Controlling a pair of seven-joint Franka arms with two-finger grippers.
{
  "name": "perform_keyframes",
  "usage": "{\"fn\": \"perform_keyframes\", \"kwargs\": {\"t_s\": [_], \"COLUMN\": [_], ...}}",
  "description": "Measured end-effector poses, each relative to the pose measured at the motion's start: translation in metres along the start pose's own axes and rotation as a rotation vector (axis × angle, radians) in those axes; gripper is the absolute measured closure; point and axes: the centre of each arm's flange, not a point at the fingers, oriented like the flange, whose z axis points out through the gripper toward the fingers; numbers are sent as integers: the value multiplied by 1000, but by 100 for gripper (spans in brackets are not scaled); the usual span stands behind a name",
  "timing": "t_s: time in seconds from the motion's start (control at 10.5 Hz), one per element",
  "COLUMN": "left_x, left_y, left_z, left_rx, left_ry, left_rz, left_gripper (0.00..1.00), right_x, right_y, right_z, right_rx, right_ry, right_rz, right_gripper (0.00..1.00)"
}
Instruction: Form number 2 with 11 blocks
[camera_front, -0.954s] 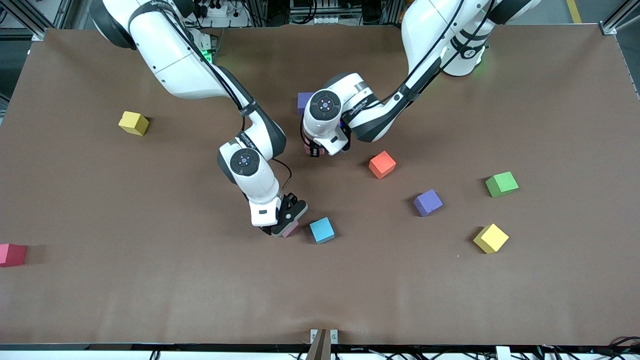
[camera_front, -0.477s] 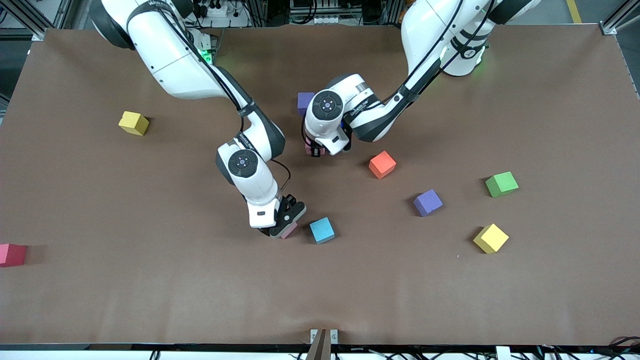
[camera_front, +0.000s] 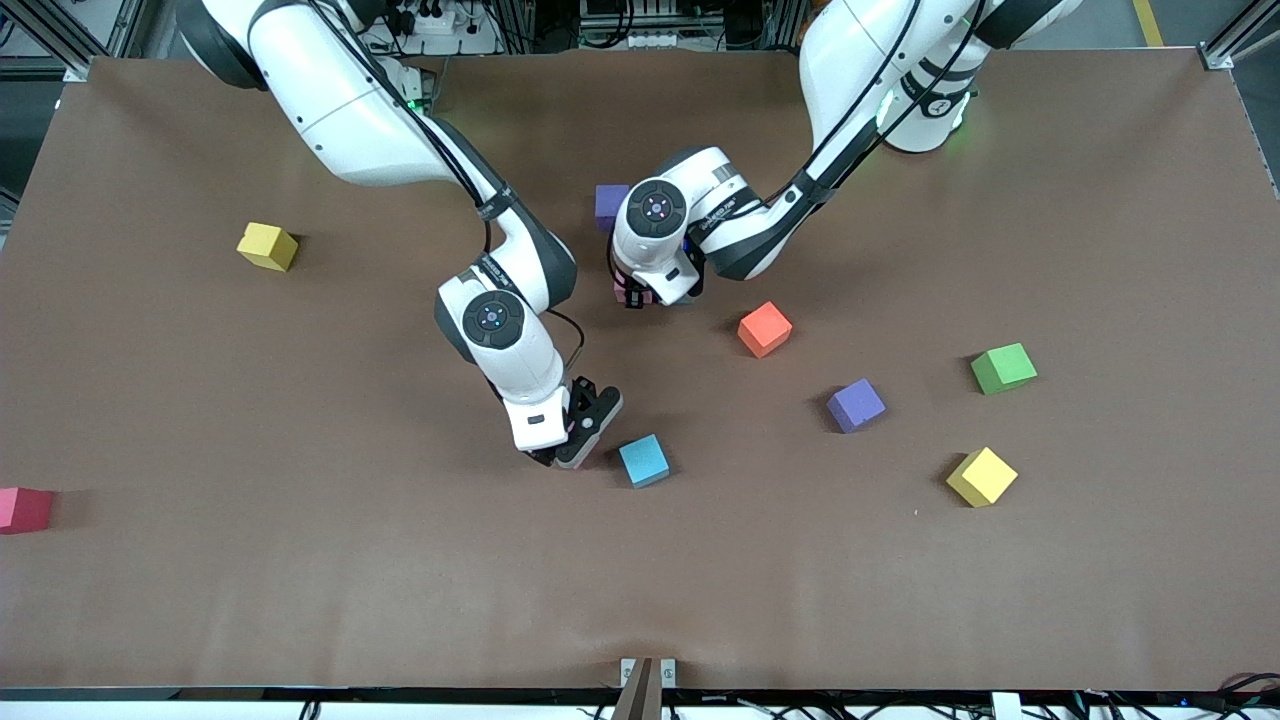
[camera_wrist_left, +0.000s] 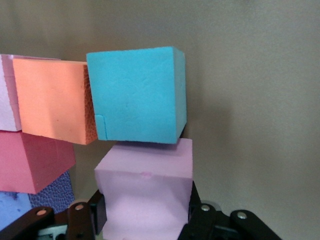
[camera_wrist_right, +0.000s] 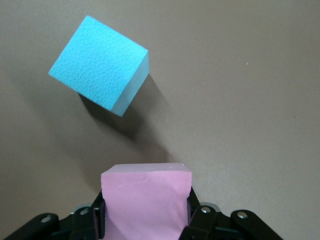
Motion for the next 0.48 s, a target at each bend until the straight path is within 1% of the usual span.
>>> {"fn": "perform_keyframes", "kwargs": {"t_s": [0.1, 0.29, 0.48], "left_x": [1, 2, 2], "left_y": [-1, -2, -4], "left_z": [2, 4, 5], "left_rx": [1, 3, 5], "left_ry": [0, 3, 5], "left_rz": [0, 1, 2], "left_gripper": [38, 38, 38], "right_x": [2, 3, 1], "right_y": [2, 7, 15], "right_z": [-12, -37, -44], "right_rx": [-1, -6, -16], "right_ry": [-10, -29, -35], "right_rz": [-7, -65, -125], "right_gripper": [41, 41, 41]}}
